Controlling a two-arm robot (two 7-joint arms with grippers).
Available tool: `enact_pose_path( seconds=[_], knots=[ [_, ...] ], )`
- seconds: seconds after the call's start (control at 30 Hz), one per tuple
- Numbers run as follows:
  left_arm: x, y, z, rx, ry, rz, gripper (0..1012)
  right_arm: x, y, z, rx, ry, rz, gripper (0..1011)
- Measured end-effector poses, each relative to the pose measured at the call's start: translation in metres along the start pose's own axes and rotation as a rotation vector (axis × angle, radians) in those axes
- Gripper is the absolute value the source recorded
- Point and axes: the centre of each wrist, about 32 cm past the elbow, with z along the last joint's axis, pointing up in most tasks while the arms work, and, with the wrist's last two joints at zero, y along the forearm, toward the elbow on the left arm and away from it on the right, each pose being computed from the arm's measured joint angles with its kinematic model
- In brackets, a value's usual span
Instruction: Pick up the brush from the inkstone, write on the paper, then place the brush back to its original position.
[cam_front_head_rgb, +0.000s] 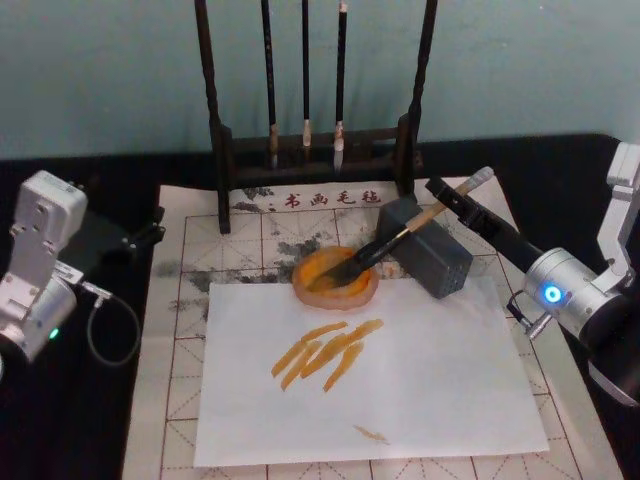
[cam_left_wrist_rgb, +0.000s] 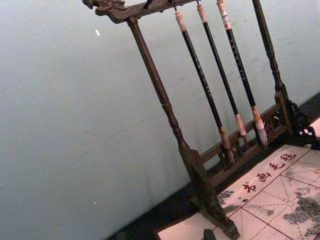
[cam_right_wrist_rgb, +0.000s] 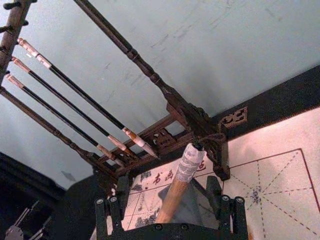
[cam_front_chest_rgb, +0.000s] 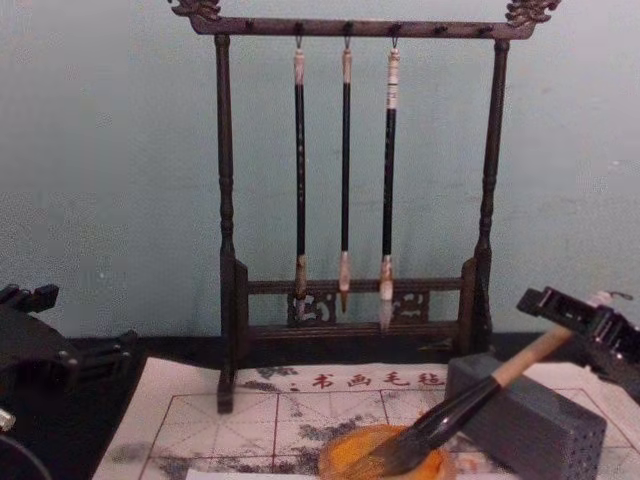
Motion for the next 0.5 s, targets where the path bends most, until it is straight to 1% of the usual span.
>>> enact_pose_path(
  seconds=[0.3,0.5],
  knots=[
    [0.0,0.0,0.0,0.0,0.0,0.0,1001,0.0008,-0.0016,0.0012,0.012,-0.01,0.006,1002],
    [0.0,0.0,0.0,0.0,0.0,0.0,1001,0.0027,-0.0077,0.0033,0.018,-0.035,0.016,1002]
  ],
)
